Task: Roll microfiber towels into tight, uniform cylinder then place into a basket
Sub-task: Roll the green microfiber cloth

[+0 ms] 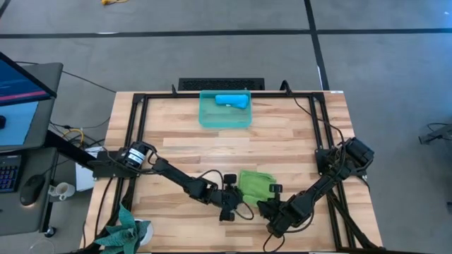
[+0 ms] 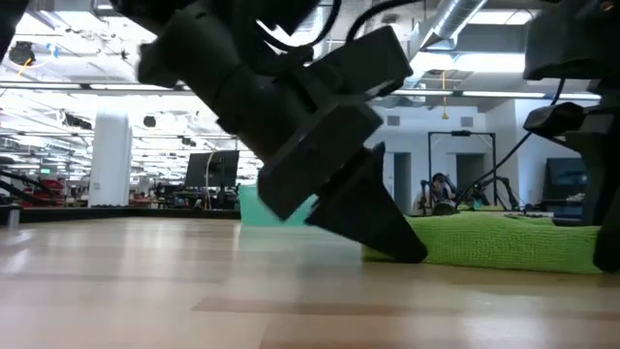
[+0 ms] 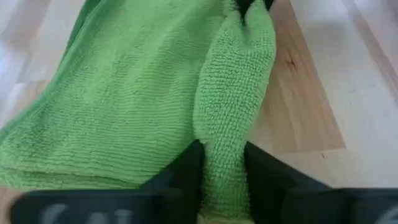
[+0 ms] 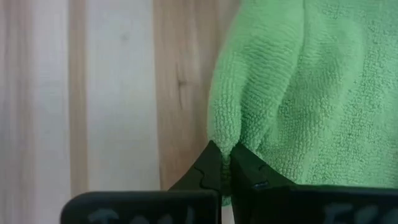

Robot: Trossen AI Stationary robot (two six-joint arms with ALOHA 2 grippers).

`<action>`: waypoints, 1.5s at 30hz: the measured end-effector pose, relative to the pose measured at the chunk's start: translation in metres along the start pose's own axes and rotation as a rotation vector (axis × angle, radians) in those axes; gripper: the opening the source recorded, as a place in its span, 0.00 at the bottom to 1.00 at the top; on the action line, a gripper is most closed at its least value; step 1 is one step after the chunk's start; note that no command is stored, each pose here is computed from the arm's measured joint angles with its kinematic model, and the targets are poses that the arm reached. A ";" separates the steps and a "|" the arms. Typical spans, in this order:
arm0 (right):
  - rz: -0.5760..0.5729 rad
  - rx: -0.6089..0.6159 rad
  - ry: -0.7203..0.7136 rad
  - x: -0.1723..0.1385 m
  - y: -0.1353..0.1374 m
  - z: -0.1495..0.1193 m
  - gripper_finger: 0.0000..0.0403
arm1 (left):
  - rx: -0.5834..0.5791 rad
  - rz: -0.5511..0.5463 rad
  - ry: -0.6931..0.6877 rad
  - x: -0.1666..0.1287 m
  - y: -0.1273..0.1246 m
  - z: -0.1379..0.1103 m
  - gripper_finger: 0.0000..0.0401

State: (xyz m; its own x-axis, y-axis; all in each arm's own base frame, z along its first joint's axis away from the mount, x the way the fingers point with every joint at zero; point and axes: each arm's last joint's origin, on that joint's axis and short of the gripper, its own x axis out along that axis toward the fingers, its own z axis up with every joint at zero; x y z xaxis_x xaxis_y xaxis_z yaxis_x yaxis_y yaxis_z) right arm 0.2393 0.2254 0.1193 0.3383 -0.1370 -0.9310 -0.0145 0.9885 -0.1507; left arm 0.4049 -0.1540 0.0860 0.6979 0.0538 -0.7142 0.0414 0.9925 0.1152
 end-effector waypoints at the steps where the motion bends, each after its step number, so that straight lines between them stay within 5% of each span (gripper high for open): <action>1: 0.006 -0.010 0.003 0.000 0.001 -0.001 0.06 | -0.007 -0.026 0.003 -0.001 0.001 0.001 0.19; 5: 0.028 -0.020 0.011 -0.002 0.004 -0.002 0.05 | -0.068 -0.130 0.019 -0.009 0.001 0.013 0.04; 13: 0.232 -0.033 -0.006 -0.013 0.023 0.012 0.06 | -0.308 -0.362 0.210 -0.036 -0.020 0.037 0.11; 20: 0.397 -0.100 -0.073 -0.035 0.045 0.026 0.06 | -0.629 -0.464 0.376 -0.050 -0.041 0.042 0.07; 29: 0.362 0.039 -0.051 -0.027 0.026 0.043 0.05 | -0.731 -0.325 0.435 -0.051 -0.039 0.034 0.07; 45: 0.254 0.183 0.005 -0.008 -0.018 0.066 0.06 | -0.737 -0.292 0.483 -0.051 -0.036 0.029 0.07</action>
State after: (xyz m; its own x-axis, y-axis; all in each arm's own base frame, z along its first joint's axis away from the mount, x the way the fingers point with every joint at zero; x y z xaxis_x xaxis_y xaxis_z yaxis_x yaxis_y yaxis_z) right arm 0.2988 0.2125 0.1510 0.3409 0.1160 -0.9329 0.0722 0.9862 0.1490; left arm 0.3882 -0.1960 0.1383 0.3511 -0.3335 -0.8749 -0.4120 0.7841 -0.4642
